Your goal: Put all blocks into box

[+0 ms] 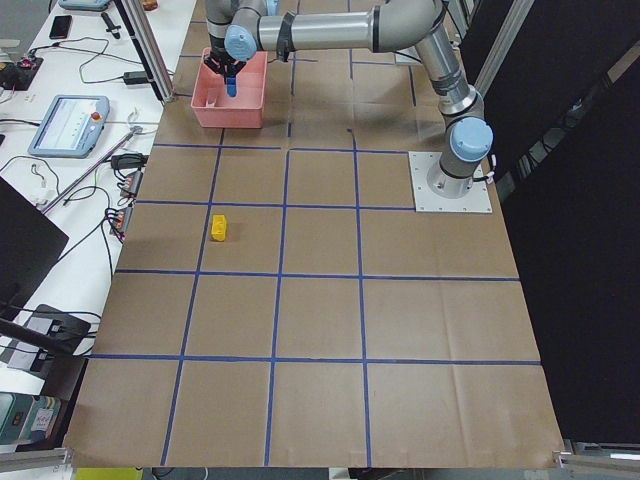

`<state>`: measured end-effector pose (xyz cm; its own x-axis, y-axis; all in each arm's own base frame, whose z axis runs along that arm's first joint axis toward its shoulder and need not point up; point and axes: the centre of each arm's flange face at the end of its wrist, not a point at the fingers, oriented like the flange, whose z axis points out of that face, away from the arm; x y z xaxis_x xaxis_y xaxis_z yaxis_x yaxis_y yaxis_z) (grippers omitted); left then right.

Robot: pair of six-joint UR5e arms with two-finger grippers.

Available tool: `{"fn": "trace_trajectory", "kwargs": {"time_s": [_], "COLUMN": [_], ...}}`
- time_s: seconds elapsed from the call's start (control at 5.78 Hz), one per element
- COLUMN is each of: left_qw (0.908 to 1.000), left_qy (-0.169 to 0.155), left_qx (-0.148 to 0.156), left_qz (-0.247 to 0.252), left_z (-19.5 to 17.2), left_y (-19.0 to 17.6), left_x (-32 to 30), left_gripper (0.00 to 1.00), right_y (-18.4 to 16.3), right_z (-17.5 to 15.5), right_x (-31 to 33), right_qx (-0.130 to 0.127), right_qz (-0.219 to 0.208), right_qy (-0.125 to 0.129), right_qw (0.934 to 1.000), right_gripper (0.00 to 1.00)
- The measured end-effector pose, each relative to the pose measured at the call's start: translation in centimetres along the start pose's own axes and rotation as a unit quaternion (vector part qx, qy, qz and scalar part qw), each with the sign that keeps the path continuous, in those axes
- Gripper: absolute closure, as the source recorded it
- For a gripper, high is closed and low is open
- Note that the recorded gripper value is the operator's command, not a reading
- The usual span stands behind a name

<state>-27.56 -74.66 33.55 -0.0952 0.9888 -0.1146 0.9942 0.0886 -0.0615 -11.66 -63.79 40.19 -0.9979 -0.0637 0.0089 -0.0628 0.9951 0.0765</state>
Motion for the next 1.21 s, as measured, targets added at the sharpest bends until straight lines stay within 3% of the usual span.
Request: {"fn": "trace_trajectory", "kwargs": {"time_s": [0.17, 0.52, 0.69, 0.87, 1.21], "left_qw": [0.9999, 0.9998, 0.9995, 0.9975, 0.9845], "left_qy": [0.008, 0.019, 0.023, 0.029, 0.045], "left_qx": [0.000, -0.005, -0.014, -0.022, -0.032], "left_qz": [0.012, 0.009, -0.018, -0.061, -0.167], "left_z": [2.9, 4.0, 2.4, -0.5, -4.5], "left_y": [-2.5, -2.4, 1.5, 7.9, 24.2], "left_x": [-0.4, -0.2, -1.3, -2.7, -4.6], "left_gripper": [0.06, 0.01, 0.01, 0.01, 0.01], "right_y": [-0.9, -1.6, -1.8, -2.1, -5.1], "right_z": [-0.6, -0.5, -0.4, -0.3, -0.3], "right_x": [-3.9, -8.0, -8.4, -9.2, -16.1], "right_qx": [0.002, 0.001, 0.001, 0.006, 0.022], "right_qz": [-0.002, 0.001, 0.000, 0.005, 0.023], "right_qy": [0.002, 0.003, 0.002, -0.005, -0.021], "right_qw": [1.0000, 1.0000, 1.0000, 1.0000, 0.9993], "right_gripper": [0.53, 0.53, 0.53, 0.53, 0.53]}}
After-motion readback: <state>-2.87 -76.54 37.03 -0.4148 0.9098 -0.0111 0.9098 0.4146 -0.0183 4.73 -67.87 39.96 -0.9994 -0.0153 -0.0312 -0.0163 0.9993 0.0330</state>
